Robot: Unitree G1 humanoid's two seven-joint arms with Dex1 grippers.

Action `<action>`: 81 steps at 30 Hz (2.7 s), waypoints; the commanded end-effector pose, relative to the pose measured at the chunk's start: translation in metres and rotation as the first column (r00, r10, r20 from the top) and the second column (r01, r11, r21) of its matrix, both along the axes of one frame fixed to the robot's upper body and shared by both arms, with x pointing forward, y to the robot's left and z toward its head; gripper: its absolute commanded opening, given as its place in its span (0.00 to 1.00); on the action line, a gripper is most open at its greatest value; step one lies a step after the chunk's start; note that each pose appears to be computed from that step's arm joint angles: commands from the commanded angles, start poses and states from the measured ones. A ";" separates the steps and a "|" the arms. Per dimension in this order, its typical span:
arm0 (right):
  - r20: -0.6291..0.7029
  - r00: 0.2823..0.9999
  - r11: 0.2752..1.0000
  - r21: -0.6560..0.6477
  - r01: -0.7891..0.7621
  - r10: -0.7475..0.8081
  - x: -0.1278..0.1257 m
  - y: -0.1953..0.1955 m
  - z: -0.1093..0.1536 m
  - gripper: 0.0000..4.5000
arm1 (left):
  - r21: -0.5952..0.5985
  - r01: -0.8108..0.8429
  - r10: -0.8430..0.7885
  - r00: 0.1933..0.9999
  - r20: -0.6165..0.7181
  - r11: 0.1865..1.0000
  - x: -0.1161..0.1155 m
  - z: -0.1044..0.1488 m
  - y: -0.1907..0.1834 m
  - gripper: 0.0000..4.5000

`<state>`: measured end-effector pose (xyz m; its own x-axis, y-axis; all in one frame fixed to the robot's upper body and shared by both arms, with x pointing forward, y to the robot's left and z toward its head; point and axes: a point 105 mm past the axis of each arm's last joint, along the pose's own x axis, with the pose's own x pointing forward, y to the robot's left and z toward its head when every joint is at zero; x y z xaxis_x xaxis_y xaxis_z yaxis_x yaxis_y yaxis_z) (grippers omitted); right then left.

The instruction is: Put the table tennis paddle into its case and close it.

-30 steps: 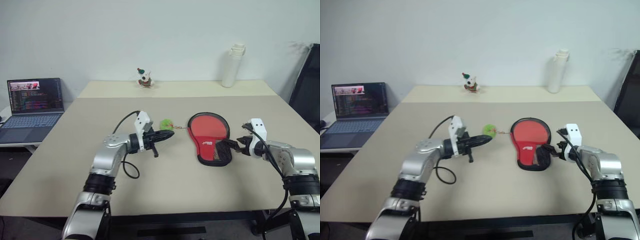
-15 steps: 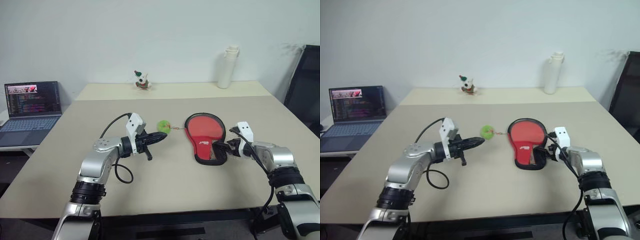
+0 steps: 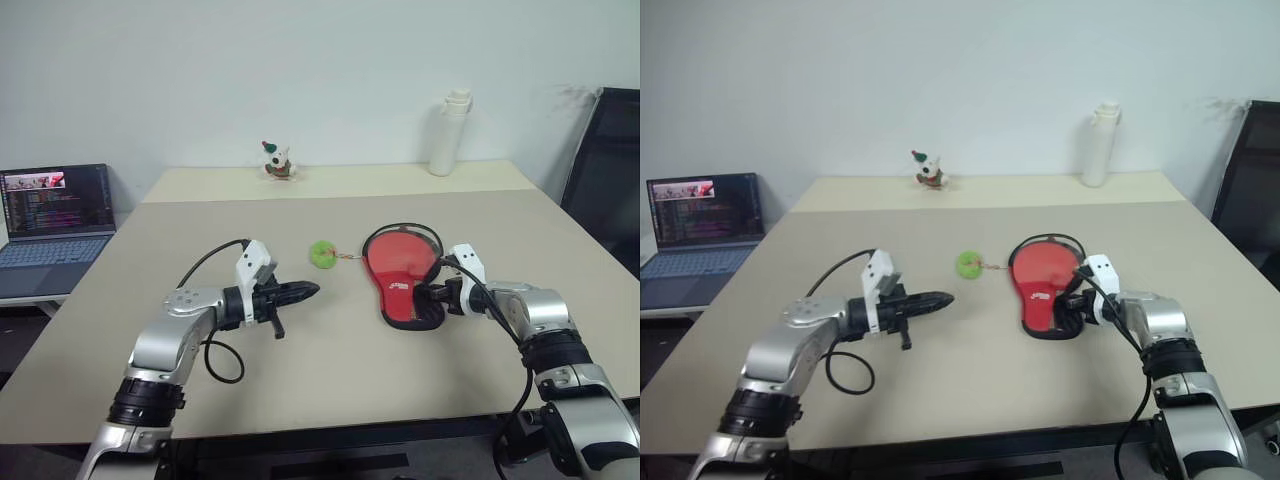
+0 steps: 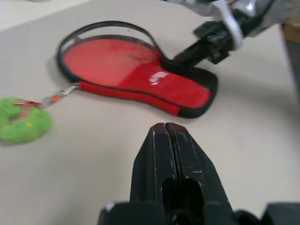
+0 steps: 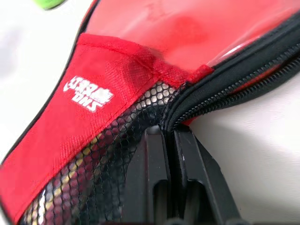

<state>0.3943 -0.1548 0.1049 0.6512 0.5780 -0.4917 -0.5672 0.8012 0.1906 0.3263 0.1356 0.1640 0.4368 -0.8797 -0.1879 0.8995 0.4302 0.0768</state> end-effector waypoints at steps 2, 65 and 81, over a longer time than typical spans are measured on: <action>-0.006 0.986 0.985 0.062 -0.163 0.164 -0.021 0.034 0.011 0.00 | 0.018 0.082 -0.082 0.996 0.025 0.996 -0.019 0.013 0.003 0.00; 0.262 0.957 0.975 0.148 -0.165 0.123 -0.070 0.075 0.078 1.00 | 0.025 -0.290 0.289 0.957 0.040 0.957 0.036 -0.004 0.044 0.51; 0.332 0.931 0.982 0.061 -0.179 0.149 -0.056 0.113 0.044 1.00 | 0.032 -0.385 0.382 0.921 0.072 0.922 0.065 -0.009 0.048 0.99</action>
